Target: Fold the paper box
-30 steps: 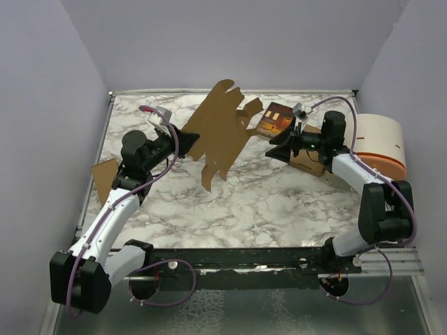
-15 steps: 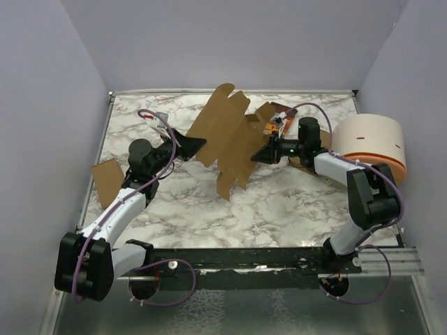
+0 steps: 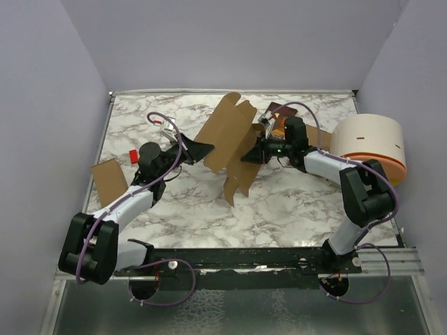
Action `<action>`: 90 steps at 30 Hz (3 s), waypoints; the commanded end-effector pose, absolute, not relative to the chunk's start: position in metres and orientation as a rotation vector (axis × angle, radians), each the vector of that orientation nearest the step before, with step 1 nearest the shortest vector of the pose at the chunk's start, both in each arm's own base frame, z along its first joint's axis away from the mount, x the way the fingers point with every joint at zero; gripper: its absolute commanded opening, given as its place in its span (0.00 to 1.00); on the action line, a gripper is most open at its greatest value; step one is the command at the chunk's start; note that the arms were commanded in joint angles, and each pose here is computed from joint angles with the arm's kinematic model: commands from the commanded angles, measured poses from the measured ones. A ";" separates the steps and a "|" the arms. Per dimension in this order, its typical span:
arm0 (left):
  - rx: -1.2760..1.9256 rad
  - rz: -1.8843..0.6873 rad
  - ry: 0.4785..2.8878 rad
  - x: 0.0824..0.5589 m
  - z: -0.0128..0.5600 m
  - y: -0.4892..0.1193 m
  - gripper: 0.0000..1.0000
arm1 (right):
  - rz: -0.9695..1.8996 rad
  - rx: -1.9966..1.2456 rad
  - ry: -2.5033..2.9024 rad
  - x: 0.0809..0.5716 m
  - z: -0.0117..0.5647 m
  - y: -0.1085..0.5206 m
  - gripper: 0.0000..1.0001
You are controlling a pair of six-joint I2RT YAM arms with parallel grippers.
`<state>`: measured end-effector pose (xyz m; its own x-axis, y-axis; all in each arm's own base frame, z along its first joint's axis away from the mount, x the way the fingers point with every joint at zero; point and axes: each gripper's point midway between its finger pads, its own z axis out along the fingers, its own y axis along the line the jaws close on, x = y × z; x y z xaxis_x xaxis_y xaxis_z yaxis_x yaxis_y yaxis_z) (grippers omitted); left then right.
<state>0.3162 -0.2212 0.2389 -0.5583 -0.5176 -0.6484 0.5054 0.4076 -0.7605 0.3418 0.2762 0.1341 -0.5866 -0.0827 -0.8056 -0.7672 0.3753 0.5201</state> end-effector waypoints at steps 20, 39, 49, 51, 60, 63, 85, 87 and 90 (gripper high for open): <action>-0.175 -1.606 1.770 0.307 0.211 -0.264 0.00 | 1.226 -0.743 1.881 0.343 0.151 0.279 0.18; -0.365 -1.645 1.726 0.309 0.194 -0.252 0.00 | 1.287 -0.378 1.963 0.341 0.122 0.268 0.20; -0.376 -1.638 1.713 0.310 0.197 -0.250 0.00 | 1.316 -0.296 1.908 0.342 0.129 0.257 0.19; -0.368 -1.649 1.718 0.310 0.197 -0.252 0.00 | 1.303 -0.282 1.906 0.346 0.130 0.253 0.19; -0.309 -1.748 1.697 0.303 0.209 -0.261 0.00 | 1.249 -0.247 1.922 0.356 0.127 0.243 0.18; -0.287 -1.753 1.704 0.302 0.211 -0.263 0.00 | 1.244 -0.242 1.909 0.359 0.131 0.239 0.18; -0.208 -1.759 1.823 0.299 0.188 -0.289 0.00 | 1.471 -0.328 1.751 0.331 0.165 0.250 0.18; -0.214 -1.749 1.827 0.300 0.186 -0.288 0.00 | 1.477 -0.330 1.745 0.330 0.166 0.250 0.18; -0.226 -1.738 1.831 0.302 0.183 -0.288 0.00 | 1.482 -0.327 1.743 0.329 0.166 0.250 0.18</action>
<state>0.3066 -0.2802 0.1932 -0.7840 -0.5509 -0.2861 0.2728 0.1083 -0.9560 0.3386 0.2445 0.1442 -0.6786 0.2966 -0.6720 -0.5777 0.3496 0.7376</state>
